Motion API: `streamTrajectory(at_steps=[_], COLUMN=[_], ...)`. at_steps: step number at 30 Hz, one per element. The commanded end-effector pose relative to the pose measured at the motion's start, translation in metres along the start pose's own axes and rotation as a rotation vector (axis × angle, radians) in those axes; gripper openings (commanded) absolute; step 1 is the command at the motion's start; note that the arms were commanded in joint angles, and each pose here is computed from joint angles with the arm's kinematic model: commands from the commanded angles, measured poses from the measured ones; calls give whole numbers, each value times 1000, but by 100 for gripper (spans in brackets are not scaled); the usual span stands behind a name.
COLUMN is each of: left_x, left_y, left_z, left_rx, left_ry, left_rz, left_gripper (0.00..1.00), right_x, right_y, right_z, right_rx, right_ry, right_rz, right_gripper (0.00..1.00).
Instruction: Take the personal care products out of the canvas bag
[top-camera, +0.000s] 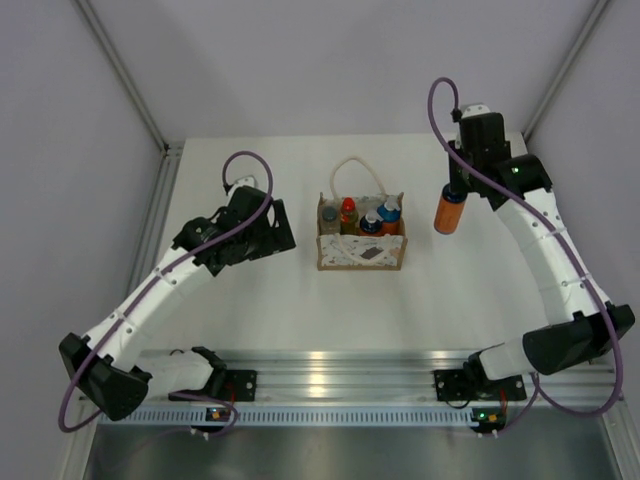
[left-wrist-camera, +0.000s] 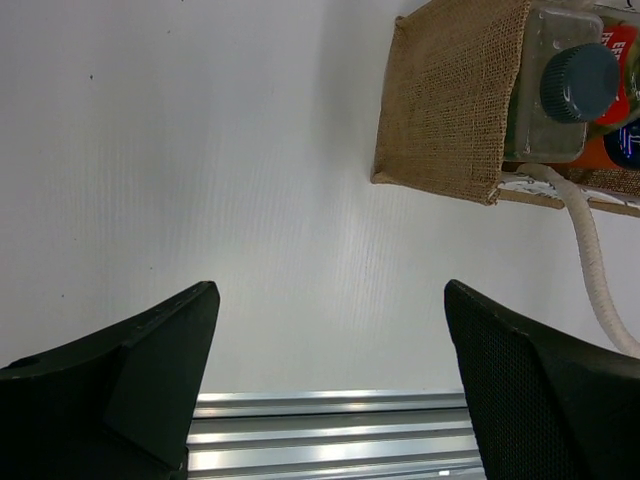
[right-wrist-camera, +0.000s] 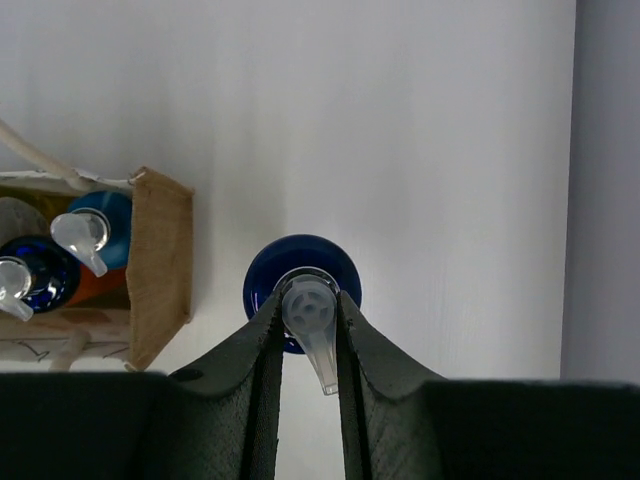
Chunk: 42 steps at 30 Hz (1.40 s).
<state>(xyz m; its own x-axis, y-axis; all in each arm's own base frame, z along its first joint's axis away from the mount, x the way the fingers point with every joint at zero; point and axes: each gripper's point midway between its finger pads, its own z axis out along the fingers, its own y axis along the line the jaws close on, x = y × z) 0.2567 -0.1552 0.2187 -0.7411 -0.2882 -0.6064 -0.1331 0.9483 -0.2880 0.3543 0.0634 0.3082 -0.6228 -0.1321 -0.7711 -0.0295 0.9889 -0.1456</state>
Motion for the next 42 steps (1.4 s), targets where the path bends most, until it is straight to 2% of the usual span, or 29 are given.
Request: streamTrajectory(at_steps=[1, 4, 14, 21, 29, 30, 31, 33, 36, 39, 42], left_x=[0, 1, 7, 11, 15, 15, 16, 17, 19, 19, 19], left_y=[3, 6, 12, 18, 23, 23, 22, 23, 23, 23, 25], left_z=[-8, -9, -12, -14, -16, -16, -16, -15, -15, -14, -13], left_rx=[9, 1, -8, -19, -35, -33, -32, -32, -31, -32, -42], left_ry=[-13, -10, 10, 22, 30, 31, 35, 40, 47, 46, 47], left_rz=[18, 25, 45, 53, 59, 59, 61, 60, 64, 66, 68], left_gripper=[98, 99, 99, 98, 98, 99, 99, 98, 99, 99, 98], right_x=[-56, -42, -26, -8, 13, 15, 17, 20, 19, 4, -18], right_y=[-12, -17, -24, -29, -28, -27, -27, -28, -29, -28, -8], right_z=[-11, 11, 69, 111, 128, 130, 131, 132, 129, 112, 84], right_rx=[-2, 15, 17, 13, 20, 19, 22, 28, 33, 26, -52], right_ry=[-259, -219, -198, -121, -72, -65, -60, -54, -59, -107, -182], right_rz=[111, 123, 140, 137, 123, 119, 119, 117, 114, 121, 116], right_gripper=[0, 0, 0, 0, 0, 18, 29, 43, 54, 54, 52])
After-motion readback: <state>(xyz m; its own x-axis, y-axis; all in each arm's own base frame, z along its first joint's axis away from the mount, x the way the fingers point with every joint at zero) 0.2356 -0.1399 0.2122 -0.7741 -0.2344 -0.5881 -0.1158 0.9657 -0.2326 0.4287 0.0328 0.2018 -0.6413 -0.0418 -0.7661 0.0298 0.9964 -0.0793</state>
